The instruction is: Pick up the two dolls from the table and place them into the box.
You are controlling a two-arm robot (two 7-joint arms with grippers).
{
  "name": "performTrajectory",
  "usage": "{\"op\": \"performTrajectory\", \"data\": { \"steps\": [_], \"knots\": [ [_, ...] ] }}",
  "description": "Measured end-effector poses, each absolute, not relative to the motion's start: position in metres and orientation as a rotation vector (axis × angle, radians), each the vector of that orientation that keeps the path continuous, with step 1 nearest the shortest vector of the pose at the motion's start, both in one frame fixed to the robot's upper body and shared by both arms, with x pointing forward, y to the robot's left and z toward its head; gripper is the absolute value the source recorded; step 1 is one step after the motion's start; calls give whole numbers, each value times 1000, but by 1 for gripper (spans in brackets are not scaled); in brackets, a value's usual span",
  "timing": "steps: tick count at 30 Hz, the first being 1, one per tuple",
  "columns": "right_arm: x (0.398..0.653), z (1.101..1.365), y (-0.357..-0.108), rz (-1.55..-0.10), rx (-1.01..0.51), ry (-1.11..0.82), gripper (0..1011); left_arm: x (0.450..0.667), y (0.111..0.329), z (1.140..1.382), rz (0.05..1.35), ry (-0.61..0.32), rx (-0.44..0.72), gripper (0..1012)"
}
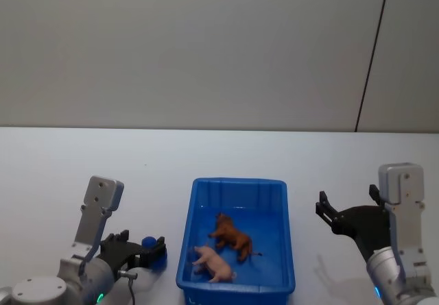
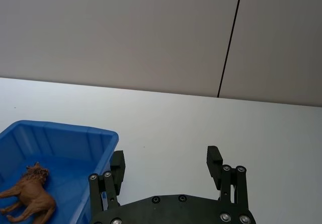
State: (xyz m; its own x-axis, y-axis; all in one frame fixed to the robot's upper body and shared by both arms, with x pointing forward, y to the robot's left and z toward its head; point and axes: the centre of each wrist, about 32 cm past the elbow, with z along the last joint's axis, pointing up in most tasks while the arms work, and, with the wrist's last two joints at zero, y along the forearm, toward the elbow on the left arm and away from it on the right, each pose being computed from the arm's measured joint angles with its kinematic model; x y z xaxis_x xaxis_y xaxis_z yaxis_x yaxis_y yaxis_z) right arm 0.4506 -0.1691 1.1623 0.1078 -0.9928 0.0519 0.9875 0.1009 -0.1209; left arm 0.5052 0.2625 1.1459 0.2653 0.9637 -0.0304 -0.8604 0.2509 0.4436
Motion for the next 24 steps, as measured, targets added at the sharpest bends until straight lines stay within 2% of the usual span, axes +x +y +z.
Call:
{"op": "performTrajectory", "data": {
  "steps": [10, 11, 16, 17, 24],
  "knots": [
    [451, 1162, -169, -1463, -137, 47, 1001, 504, 263, 1143, 1260, 349, 370, 609],
    [451, 1162, -169, -1463, -137, 47, 1001, 503, 263, 1142, 1260, 352, 369, 547],
    [451, 1162, -169, -1464, -137, 47, 1001, 502, 263, 1141, 1258, 357, 366, 404],
    [451, 1162, -169, -1464, -137, 46, 1000, 501, 263, 1141, 1258, 357, 364, 348],
    [451, 1162, -169, -1464, -137, 47, 1001, 500, 262, 1140, 1257, 351, 350, 295]
  ]
}}
